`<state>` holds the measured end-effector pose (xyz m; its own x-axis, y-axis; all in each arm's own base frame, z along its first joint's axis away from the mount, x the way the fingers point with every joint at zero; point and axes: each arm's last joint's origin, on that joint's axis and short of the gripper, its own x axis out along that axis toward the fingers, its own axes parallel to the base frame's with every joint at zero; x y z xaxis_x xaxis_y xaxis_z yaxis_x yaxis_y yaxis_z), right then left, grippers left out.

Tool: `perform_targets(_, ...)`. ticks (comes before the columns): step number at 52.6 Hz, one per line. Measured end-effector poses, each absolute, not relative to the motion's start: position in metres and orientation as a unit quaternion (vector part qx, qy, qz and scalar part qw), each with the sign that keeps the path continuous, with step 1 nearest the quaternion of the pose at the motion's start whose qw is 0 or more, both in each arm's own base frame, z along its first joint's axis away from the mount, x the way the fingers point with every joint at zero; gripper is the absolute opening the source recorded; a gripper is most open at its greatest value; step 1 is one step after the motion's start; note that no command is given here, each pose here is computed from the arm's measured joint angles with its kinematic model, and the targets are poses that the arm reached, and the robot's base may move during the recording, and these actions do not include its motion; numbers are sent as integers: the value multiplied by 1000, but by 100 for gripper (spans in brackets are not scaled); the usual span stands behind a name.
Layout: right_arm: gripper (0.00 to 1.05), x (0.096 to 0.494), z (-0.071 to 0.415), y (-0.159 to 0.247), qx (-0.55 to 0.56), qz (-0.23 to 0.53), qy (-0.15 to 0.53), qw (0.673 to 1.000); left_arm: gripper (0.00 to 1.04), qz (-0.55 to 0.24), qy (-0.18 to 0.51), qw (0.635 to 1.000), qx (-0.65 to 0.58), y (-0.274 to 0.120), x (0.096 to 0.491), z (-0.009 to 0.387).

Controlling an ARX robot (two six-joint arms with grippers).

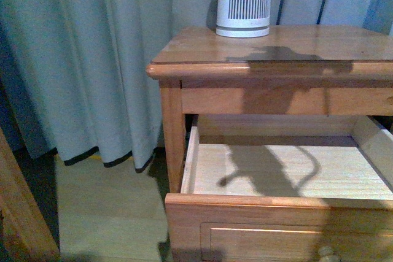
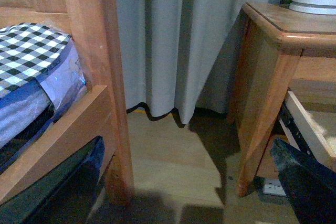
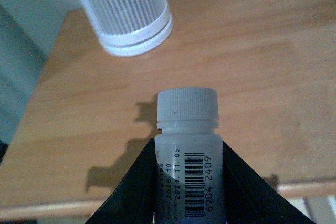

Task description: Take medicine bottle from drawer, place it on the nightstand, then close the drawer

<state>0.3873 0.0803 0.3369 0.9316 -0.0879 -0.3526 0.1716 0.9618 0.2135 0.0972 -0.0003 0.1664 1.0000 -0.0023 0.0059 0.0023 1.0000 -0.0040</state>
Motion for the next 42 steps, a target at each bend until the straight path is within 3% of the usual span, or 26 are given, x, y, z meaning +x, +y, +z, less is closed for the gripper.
perform_targets(13, 29, 451, 292, 31, 64, -130, 201, 969, 98, -1, -3, 1000, -2, 0, 97, 166)
perform_targets(26, 29, 466, 263, 12, 56, -155, 230, 959, 98, -1, -3, 1000, -2, 0, 97, 166)
perform_targets(42, 77, 461, 276, 11, 59, -155, 215, 963, 98, -1, -3, 1000, -2, 0, 97, 166)
